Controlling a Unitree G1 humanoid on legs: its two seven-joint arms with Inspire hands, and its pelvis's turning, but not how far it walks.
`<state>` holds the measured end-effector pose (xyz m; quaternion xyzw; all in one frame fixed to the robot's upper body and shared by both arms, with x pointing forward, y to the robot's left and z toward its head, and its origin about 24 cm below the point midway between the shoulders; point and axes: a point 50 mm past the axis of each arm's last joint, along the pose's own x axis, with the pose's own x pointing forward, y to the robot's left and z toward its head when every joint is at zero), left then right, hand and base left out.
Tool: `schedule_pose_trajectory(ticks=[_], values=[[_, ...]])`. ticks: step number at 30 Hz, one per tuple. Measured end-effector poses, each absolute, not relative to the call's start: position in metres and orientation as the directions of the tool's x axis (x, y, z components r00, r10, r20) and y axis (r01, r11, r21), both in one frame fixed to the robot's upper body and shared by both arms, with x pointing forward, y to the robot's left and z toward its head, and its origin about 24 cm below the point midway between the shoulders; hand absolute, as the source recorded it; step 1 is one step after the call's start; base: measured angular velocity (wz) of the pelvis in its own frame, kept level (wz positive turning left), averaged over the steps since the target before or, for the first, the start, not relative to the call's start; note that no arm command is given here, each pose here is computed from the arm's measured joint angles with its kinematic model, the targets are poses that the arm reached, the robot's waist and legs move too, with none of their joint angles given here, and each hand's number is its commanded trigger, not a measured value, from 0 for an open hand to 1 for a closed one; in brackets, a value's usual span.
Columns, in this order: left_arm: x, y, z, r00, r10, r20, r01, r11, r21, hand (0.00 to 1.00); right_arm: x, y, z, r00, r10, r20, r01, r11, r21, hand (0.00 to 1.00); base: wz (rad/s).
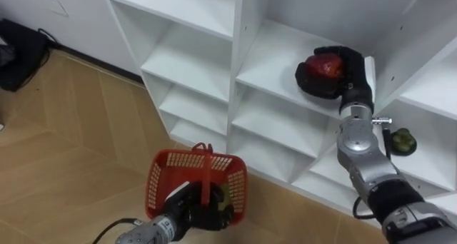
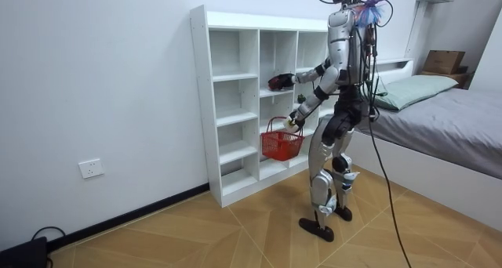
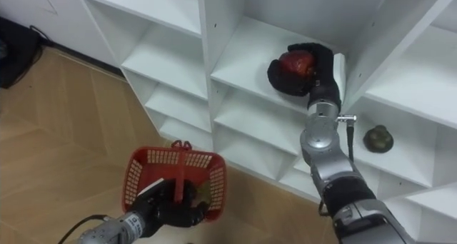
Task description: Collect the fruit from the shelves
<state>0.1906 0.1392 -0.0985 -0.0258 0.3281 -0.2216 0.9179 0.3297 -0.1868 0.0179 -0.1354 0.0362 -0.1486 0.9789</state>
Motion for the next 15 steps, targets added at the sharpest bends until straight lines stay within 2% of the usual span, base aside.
schedule_pose_trajectory(ticks=[15], values=[[0.1947,0.1358,-0.0964,0.701,-0.417,-0.579,0.381,0.905,-0.19,1.0,0.3258,-0.179,0.0176,0.967,-0.253,0.01,0.242,0.91,-0.337,1.0,0.0]])
